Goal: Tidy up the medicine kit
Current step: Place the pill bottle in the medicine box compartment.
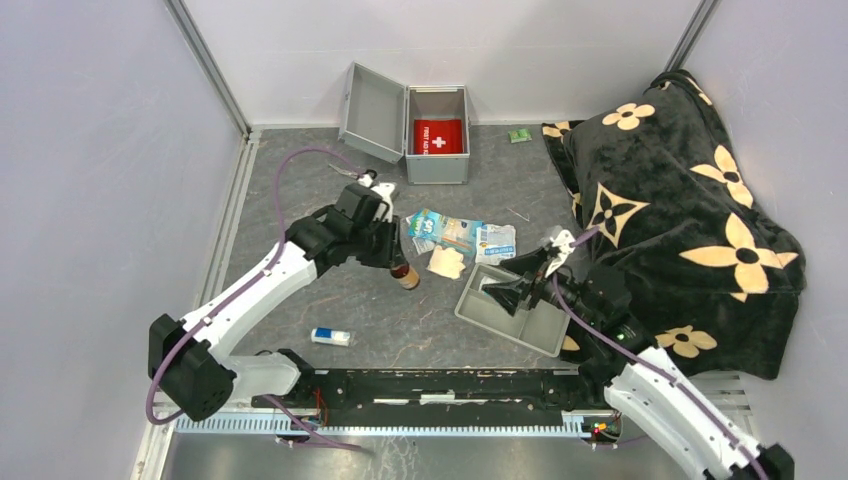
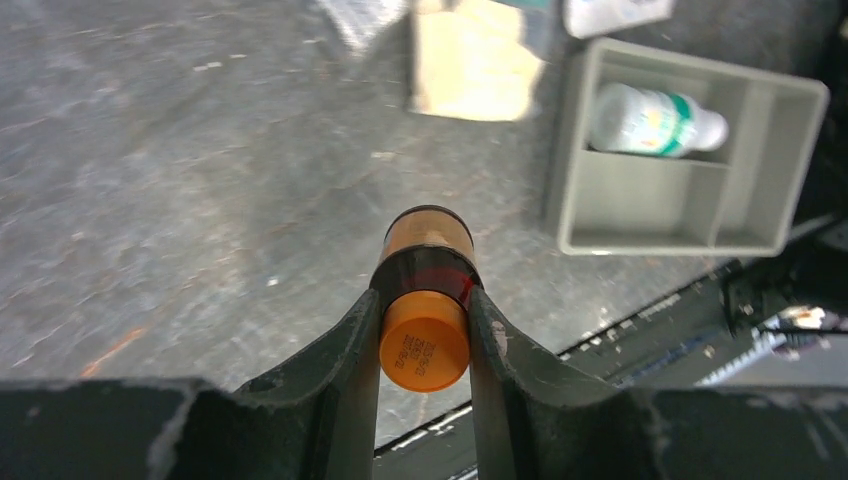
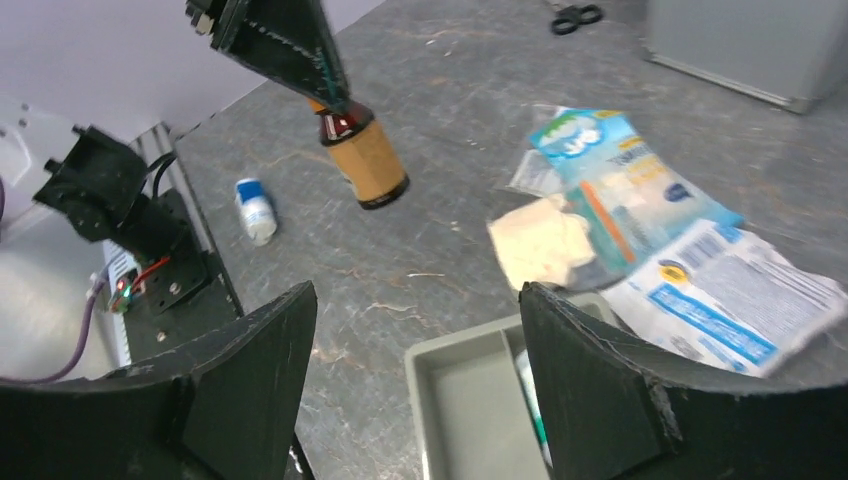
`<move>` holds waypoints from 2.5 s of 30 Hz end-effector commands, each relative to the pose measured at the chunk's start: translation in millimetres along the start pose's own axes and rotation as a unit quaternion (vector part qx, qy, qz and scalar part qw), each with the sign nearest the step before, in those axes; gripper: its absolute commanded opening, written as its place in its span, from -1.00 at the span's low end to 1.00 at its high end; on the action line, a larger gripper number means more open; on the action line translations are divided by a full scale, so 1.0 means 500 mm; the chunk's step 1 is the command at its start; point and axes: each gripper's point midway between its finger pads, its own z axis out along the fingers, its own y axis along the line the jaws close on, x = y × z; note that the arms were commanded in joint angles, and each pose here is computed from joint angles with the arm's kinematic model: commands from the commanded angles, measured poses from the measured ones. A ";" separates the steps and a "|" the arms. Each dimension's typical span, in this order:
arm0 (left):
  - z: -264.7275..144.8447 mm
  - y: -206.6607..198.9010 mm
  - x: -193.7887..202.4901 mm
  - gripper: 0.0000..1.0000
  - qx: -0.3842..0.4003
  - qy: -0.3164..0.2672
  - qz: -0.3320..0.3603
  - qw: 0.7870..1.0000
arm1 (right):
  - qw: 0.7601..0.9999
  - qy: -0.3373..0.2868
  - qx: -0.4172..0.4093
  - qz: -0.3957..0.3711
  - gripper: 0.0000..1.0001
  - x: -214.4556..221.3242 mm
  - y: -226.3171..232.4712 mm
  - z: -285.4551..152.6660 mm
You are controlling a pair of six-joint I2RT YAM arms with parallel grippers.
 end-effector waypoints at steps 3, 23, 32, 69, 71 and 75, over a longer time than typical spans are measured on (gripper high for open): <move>-0.028 -0.151 -0.031 -0.96 0.118 -0.015 0.031 0.992 | 0.992 -0.006 -0.085 -0.095 0.77 -0.002 0.088 0.058; -0.080 -0.277 0.021 -0.95 0.254 0.006 0.102 0.962 | 0.976 0.035 -0.132 -0.170 0.71 0.056 0.145 0.153; -0.079 -0.288 0.032 -0.95 0.264 0.015 0.111 0.958 | 0.977 0.053 -0.118 -0.168 0.43 0.067 0.137 0.162; 0.141 -0.376 0.102 -0.95 -0.206 -0.016 0.297 0.932 | 0.904 -0.289 0.311 0.045 0.96 -0.420 -0.030 -0.382; 0.152 -0.371 0.113 -0.96 -0.227 -0.013 0.315 0.922 | 0.904 -0.286 0.316 0.041 0.96 -0.426 -0.030 -0.388; 0.167 -0.369 0.130 -0.96 -0.247 -0.003 0.338 0.908 | 0.906 -0.277 0.318 0.041 0.96 -0.419 -0.031 -0.380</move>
